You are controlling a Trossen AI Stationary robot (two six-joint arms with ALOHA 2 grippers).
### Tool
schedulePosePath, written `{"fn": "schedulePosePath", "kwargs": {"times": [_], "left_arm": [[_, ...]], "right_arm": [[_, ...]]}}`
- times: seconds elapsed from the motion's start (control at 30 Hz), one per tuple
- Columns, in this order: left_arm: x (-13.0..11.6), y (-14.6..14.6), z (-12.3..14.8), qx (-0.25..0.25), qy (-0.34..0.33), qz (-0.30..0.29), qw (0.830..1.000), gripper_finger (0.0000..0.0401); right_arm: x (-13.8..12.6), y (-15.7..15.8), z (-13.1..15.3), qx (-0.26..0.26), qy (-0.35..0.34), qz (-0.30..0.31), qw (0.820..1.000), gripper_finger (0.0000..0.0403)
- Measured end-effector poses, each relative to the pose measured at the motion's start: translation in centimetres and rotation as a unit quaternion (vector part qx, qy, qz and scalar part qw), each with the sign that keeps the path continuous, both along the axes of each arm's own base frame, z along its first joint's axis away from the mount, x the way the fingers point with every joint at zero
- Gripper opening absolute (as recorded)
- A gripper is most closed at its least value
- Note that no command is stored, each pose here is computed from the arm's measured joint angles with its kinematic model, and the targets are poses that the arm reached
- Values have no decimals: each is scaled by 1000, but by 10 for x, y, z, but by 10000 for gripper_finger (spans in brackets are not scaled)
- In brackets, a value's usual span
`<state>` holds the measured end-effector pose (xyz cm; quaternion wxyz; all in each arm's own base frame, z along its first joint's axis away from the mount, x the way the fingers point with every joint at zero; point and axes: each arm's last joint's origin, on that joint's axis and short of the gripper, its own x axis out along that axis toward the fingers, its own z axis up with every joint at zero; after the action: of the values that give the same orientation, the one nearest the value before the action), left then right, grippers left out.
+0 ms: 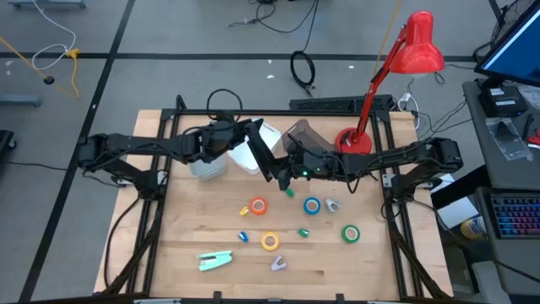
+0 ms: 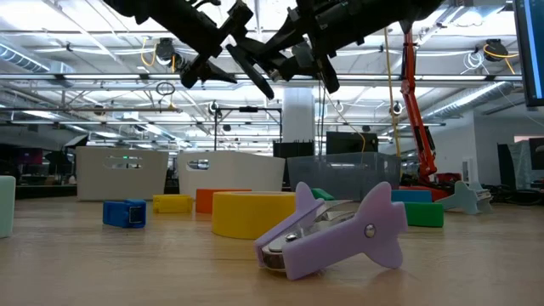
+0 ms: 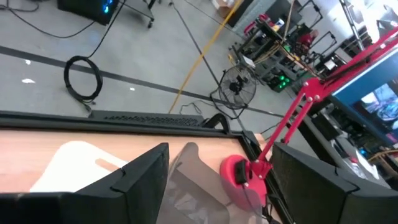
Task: Pick and place Stapler, Stapler remover, tape
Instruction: Put the black stapler into the black bin
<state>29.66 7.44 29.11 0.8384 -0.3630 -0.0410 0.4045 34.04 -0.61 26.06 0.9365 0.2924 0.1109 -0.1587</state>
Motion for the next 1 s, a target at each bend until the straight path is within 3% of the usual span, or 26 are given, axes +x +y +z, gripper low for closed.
{"fn": "schedulePosePath", "kwargs": {"times": [0.23, 0.53, 0.8, 1.0], "left_arm": [[-15, 7, 12, 3, -2, 13, 1000, 286], [-28, -13, 29, -19, -26, -73, 997, 274], [-23, -41, 23, -28, 4, -125, 992, 284], [-25, -54, 14, -53, 35, -131, 989, 284]], "right_arm": [[-11, -3, 5, -31, 34, -25, 999, 134], [-54, -36, 29, -124, 128, -99, 979, 134], [-77, -76, 19, -141, 234, -131, 953, 134], [-77, -95, 7, -124, 267, -119, 948, 134]]}}
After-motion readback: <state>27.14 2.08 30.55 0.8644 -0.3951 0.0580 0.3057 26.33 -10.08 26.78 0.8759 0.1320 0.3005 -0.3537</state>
